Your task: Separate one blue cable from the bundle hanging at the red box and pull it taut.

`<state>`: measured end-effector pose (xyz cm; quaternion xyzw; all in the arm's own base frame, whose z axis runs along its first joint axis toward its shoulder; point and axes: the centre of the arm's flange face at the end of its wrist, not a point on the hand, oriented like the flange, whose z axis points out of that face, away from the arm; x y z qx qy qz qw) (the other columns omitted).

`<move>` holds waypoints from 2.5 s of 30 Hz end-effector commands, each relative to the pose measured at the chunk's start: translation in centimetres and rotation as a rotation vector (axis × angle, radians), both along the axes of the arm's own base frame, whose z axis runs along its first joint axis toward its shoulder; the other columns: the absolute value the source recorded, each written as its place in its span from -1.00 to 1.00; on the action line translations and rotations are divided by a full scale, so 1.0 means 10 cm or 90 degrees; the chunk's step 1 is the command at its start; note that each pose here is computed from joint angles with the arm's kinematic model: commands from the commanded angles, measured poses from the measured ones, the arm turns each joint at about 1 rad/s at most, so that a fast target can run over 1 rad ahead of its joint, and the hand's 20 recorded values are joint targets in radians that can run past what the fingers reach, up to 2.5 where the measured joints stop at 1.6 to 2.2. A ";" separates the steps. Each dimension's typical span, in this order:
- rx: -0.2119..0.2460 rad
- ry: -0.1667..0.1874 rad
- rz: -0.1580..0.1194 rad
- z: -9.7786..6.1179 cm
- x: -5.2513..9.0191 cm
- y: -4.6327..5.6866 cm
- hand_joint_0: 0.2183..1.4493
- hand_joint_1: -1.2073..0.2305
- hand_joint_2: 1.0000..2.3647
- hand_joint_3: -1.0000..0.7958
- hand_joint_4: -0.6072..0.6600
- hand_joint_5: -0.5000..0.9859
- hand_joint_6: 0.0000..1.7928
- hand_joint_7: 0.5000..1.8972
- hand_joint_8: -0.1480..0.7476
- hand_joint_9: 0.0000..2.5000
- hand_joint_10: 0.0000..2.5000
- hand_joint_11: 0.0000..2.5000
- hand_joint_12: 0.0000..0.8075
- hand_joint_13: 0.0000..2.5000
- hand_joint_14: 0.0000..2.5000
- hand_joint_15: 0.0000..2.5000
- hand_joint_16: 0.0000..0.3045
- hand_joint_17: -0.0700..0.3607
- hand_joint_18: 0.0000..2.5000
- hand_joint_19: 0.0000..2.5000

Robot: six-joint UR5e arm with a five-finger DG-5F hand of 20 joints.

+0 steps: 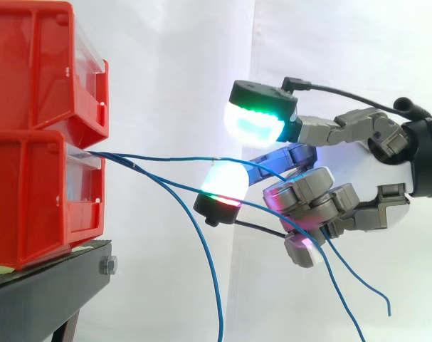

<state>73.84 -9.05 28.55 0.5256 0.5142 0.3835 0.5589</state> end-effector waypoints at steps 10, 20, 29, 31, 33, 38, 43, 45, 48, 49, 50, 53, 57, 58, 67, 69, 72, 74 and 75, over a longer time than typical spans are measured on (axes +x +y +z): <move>0.003 0.001 0.005 0.00 0.00 0.06 -0.30 -0.23 -0.97 -0.19 0.23 -0.55 -0.21 -0.23 0.02 -0.38 -0.01 0.10 -0.11 -0.20 0.22 0.16 -0.70 -0.19 -0.16 -0.23; 0.002 0.002 0.005 0.00 0.00 0.06 -0.36 -0.31 -0.98 -0.25 0.25 -0.57 -0.17 -0.28 0.02 -0.39 -0.03 0.11 -0.11 -0.21 0.20 0.18 -0.69 -0.18 -0.16 -0.23; 0.002 0.006 0.005 -0.02 0.00 0.06 -0.41 -0.09 -1.00 -0.43 0.26 -0.57 -0.16 -0.30 0.04 -0.37 -0.05 0.11 -0.09 -0.21 0.22 0.14 -0.69 -0.18 -0.17 -0.22; 0.002 0.005 0.005 -0.01 0.00 0.06 -0.39 -0.08 -1.00 -0.40 0.25 -0.56 -0.15 -0.30 0.03 -0.37 -0.06 0.11 -0.10 -0.21 0.21 0.14 -0.69 -0.18 -0.17 -0.23; 0.002 0.006 0.005 -0.02 0.00 0.06 -0.35 -0.08 -0.99 -0.34 0.25 -0.56 -0.15 -0.30 0.02 -0.36 -0.07 0.12 -0.11 -0.20 0.20 0.16 -0.69 -0.18 -0.17 -0.22; 0.002 0.007 0.005 -0.01 -0.01 0.06 -0.31 -0.14 -0.97 -0.15 0.22 -0.56 -0.14 -0.32 0.02 -0.36 -0.07 0.13 -0.11 -0.19 0.19 0.16 -0.69 -0.18 -0.17 -0.23; 0.004 0.008 0.005 -0.01 -0.01 0.06 -0.30 -0.27 -0.97 -0.04 0.25 -0.58 -0.15 -0.30 0.01 -0.37 -0.07 0.13 -0.11 -0.20 0.18 0.17 -0.69 -0.18 -0.17 -0.23; 0.008 0.007 0.005 -0.01 -0.01 0.06 -0.30 -0.31 -0.97 -0.08 0.25 -0.58 -0.14 -0.31 0.01 -0.38 -0.06 0.12 -0.11 -0.20 0.16 0.18 -0.69 -0.18 -0.17 -0.23; 0.010 0.006 0.004 -0.01 -0.01 0.06 -0.30 -0.34 -0.97 -0.15 0.26 -0.58 -0.14 -0.31 0.02 -0.38 -0.06 0.11 -0.11 -0.20 0.16 0.18 -0.69 -0.17 -0.17 -0.23; 0.009 0.007 0.004 -0.01 -0.01 0.06 -0.30 -0.34 -0.97 -0.16 0.26 -0.58 -0.13 -0.32 0.02 -0.38 -0.06 0.12 -0.11 -0.20 0.15 0.18 -0.69 -0.18 -0.17 -0.23; 0.010 0.008 0.004 -0.01 -0.01 0.06 -0.30 -0.34 -0.97 -0.18 0.26 -0.58 -0.13 -0.33 0.03 -0.38 -0.06 0.11 -0.11 -0.20 0.15 0.18 -0.69 -0.18 -0.17 -0.23; 0.012 0.011 0.004 -0.02 -0.02 0.06 -0.29 -0.34 -0.97 -0.19 0.24 -0.59 -0.10 -0.32 0.02 -0.38 -0.05 0.12 -0.11 -0.19 0.14 0.18 -0.69 -0.18 -0.17 -0.23; 0.017 0.010 0.004 -0.02 -0.02 0.06 -0.35 -0.28 -0.98 -0.30 0.25 -0.59 -0.09 -0.33 0.02 -0.38 -0.05 0.11 -0.11 -0.19 0.14 0.19 -0.69 -0.18 -0.17 -0.23; 0.018 0.010 0.004 -0.02 -0.02 0.06 -0.37 -0.26 -0.99 -0.33 0.25 -0.59 -0.09 -0.33 0.02 -0.38 -0.04 0.11 -0.11 -0.19 0.14 0.19 -0.69 -0.18 -0.17 -0.22; 0.036 0.012 0.002 -0.03 -0.03 0.06 -0.35 0.18 -1.00 -0.44 0.20 -0.56 -0.08 -0.32 0.02 -0.31 -0.13 0.16 -0.11 -0.17 0.15 0.18 -0.69 -0.18 -0.17 -0.20; 0.040 0.008 0.001 -0.02 -0.02 0.04 -0.30 0.13 -0.99 -0.38 0.20 -0.55 -0.08 -0.32 0.00 -0.31 -0.14 0.16 -0.13 -0.17 0.15 0.19 -0.69 -0.18 -0.17 -0.20; 0.040 0.005 0.001 -0.02 -0.02 0.04 -0.32 0.03 -0.98 -0.26 0.22 -0.55 -0.10 -0.29 -0.01 -0.31 -0.14 0.17 -0.11 -0.17 0.15 0.19 -0.69 -0.18 -0.17 -0.21; 0.040 0.005 0.000 -0.02 -0.02 0.03 -0.34 -0.04 -0.98 -0.21 0.22 -0.55 -0.11 -0.27 0.01 -0.33 -0.16 0.18 -0.11 -0.18 0.15 0.18 -0.69 -0.18 -0.17 -0.21; 0.040 0.005 0.000 -0.02 -0.02 0.03 -0.34 -0.08 -0.98 -0.20 0.23 -0.56 -0.10 -0.28 0.01 -0.33 -0.16 0.19 -0.12 -0.18 0.15 0.19 -0.69 -0.18 -0.17 -0.21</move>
